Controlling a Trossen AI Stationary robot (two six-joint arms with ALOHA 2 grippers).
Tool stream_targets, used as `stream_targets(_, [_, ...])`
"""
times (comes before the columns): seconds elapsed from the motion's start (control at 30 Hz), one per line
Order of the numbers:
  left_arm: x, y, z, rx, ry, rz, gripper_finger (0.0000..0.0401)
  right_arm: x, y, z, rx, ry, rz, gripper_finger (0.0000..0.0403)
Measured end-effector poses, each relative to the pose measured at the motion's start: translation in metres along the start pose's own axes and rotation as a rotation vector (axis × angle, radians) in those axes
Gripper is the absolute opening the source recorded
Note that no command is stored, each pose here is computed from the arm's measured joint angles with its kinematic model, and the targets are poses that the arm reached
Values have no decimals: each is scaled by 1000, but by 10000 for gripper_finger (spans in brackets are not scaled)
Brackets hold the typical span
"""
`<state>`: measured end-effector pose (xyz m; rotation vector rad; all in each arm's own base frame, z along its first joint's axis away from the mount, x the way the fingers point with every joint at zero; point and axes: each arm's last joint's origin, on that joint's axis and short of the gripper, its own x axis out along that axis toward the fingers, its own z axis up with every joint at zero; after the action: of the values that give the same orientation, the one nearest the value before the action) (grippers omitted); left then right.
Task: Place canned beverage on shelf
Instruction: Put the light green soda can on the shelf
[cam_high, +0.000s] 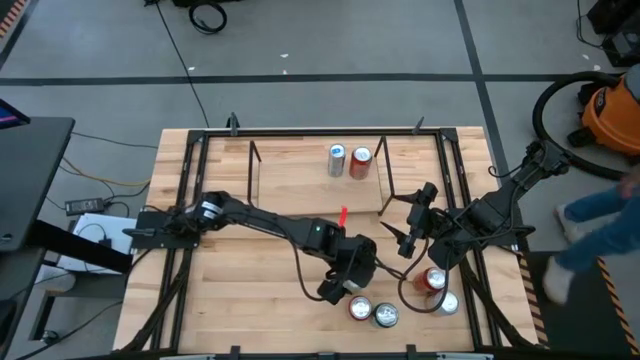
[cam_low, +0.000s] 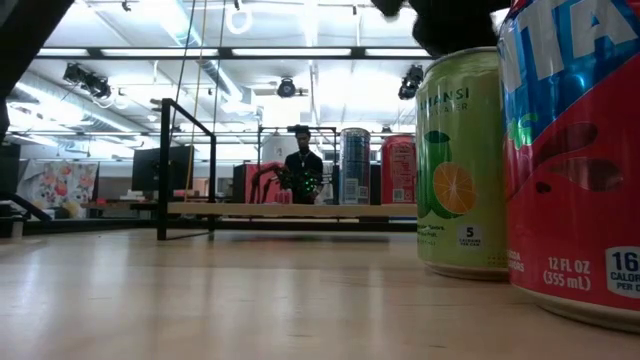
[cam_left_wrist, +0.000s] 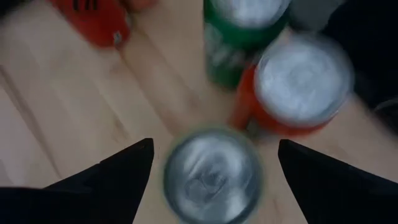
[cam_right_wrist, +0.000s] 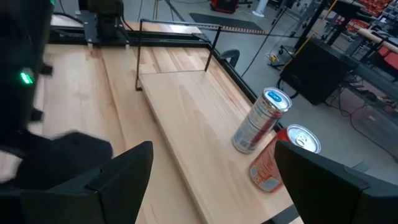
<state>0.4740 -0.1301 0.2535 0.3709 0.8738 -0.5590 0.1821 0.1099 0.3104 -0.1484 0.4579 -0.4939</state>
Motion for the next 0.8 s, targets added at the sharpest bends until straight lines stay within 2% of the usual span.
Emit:
stream_targets(0.57, [21,-2,-16,1,118,-46,357,0,1,1,1,-5,3,347])
stream_targets(0.8, [23,-3,-16,-22,128,-22,345,0,1,1,-3,-5,4,347])
